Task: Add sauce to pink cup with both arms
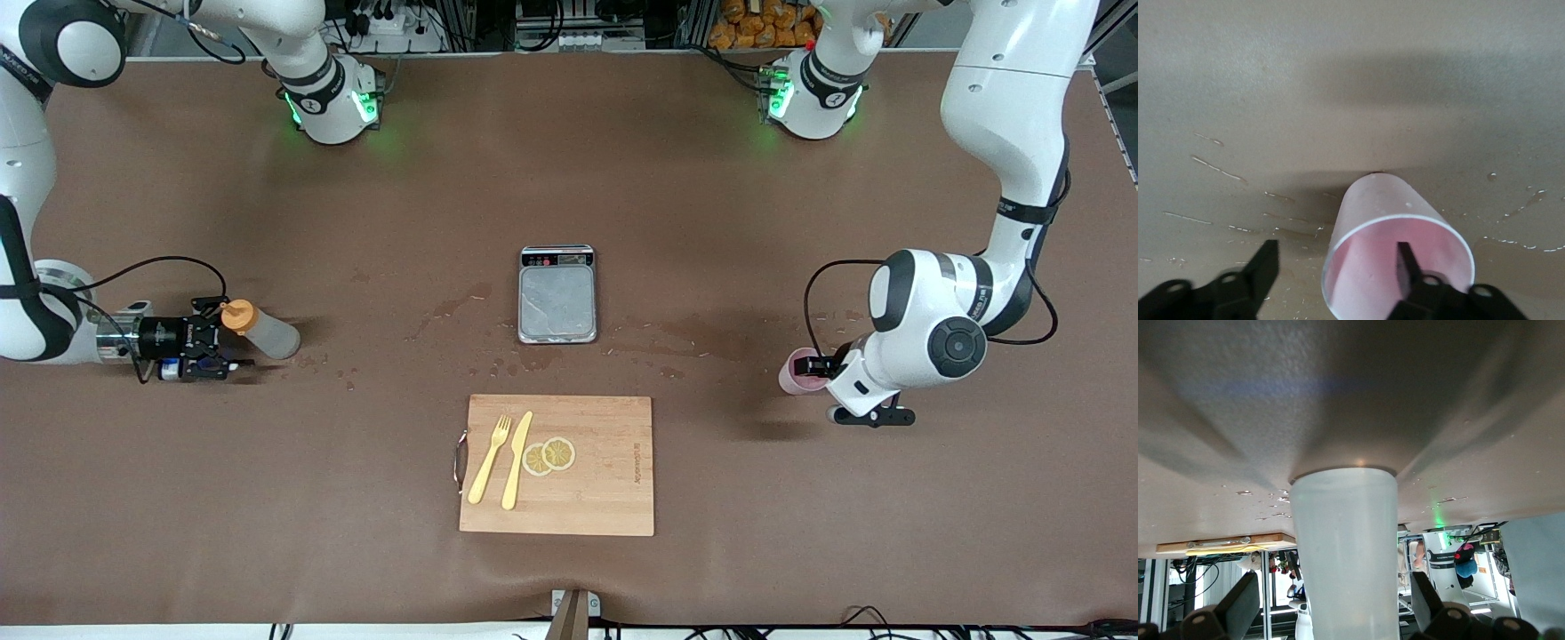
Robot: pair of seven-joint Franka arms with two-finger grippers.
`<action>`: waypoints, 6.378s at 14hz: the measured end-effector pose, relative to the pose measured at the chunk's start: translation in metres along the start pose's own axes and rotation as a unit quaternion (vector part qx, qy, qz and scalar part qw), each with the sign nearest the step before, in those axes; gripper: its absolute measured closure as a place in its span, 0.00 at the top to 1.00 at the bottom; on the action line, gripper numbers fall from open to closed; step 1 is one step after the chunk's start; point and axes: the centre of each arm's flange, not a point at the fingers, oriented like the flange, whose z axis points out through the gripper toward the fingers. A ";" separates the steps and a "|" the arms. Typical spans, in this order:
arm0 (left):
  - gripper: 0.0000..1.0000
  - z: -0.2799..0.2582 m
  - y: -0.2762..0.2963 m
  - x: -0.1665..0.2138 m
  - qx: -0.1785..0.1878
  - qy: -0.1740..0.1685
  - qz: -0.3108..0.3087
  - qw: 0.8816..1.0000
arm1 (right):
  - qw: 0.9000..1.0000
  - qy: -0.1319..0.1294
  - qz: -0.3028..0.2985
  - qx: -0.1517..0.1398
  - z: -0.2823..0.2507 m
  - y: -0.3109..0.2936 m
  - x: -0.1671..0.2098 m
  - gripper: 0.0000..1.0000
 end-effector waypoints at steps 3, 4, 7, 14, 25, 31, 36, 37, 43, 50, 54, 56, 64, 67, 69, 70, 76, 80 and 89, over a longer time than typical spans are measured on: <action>0.40 0.004 0.004 -0.003 0.001 -0.005 0.004 1.000 | 1.000 -0.006 0.002 -0.004 0.008 0.000 0.006 1.00; 0.28 0.004 0.004 -0.003 0.004 -0.004 0.007 1.000 | 1.000 -0.008 0.003 -0.005 0.010 0.001 0.009 1.00; 0.04 -0.007 0.004 -0.001 0.006 0.006 0.009 1.000 | 1.000 -0.022 0.002 -0.010 0.019 0.001 0.011 0.97; 0.04 -0.072 0.026 -0.009 0.003 0.041 0.020 0.999 | 0.999 -0.043 -0.004 -0.025 0.033 -0.006 0.000 0.59; 0.04 -0.116 0.255 -0.098 -0.018 0.014 -0.067 0.998 | 0.999 -0.041 -0.008 -0.024 0.031 -0.009 -0.002 0.39; 0.04 -0.067 0.372 -0.152 -0.008 -0.017 -0.118 0.993 | 0.999 -0.022 0.010 -0.043 0.043 -0.029 -0.023 0.37; 0.04 -0.016 0.411 -0.155 -0.014 -0.039 -0.128 0.991 | 0.992 0.074 0.039 -0.095 0.050 -0.067 -0.098 0.37; 0.04 -0.014 0.413 -0.153 -0.020 -0.036 -0.129 0.991 | 0.989 0.094 0.043 -0.102 0.051 -0.073 -0.115 0.37; 0.04 0.003 0.433 -0.159 -0.042 -0.023 -0.118 0.992 | 0.970 0.193 0.071 -0.130 0.098 -0.098 -0.213 0.35; 0.40 -0.007 0.442 -0.152 -0.061 -0.006 -0.117 0.991 | 0.953 0.257 0.087 -0.137 0.137 -0.104 -0.264 0.33; 0.78 -0.025 0.440 -0.140 -0.074 0.008 -0.123 0.990 | 0.928 0.331 0.101 -0.138 0.181 -0.107 -0.299 0.33; 0.98 -0.044 0.432 -0.127 -0.084 0.022 -0.131 0.988 | 0.912 0.371 0.106 -0.141 0.216 -0.105 -0.325 0.33; 1.00 -0.129 0.327 -0.070 -0.072 0.053 -0.107 0.990 | 0.855 0.482 0.140 -0.132 0.314 -0.087 -0.371 0.29; 1.00 -0.162 0.259 -0.046 -0.062 0.067 -0.077 0.993 | 0.839 0.508 0.151 -0.121 0.348 -0.078 -0.386 0.29; 1.00 -0.180 0.209 -0.037 -0.052 0.075 -0.054 0.994 | 0.828 0.523 0.164 -0.118 0.360 -0.072 -0.389 0.29; 1.00 -0.186 0.182 -0.034 -0.046 0.074 -0.042 0.995 | 0.819 0.534 0.173 -0.115 0.365 -0.069 -0.390 0.29; 1.00 -0.219 0.079 -0.030 -0.024 0.063 0.002 0.998 | 0.763 0.601 0.210 -0.115 0.413 -0.035 -0.400 0.29; 1.00 -0.238 0.057 -0.038 -0.012 0.062 0.022 0.998 | 0.731 0.639 0.215 -0.103 0.443 -0.015 -0.408 0.29; 1.00 -0.318 0.034 -0.103 0.037 0.053 0.035 0.997 | 0.664 0.706 0.226 -0.097 0.475 0.011 -0.394 0.29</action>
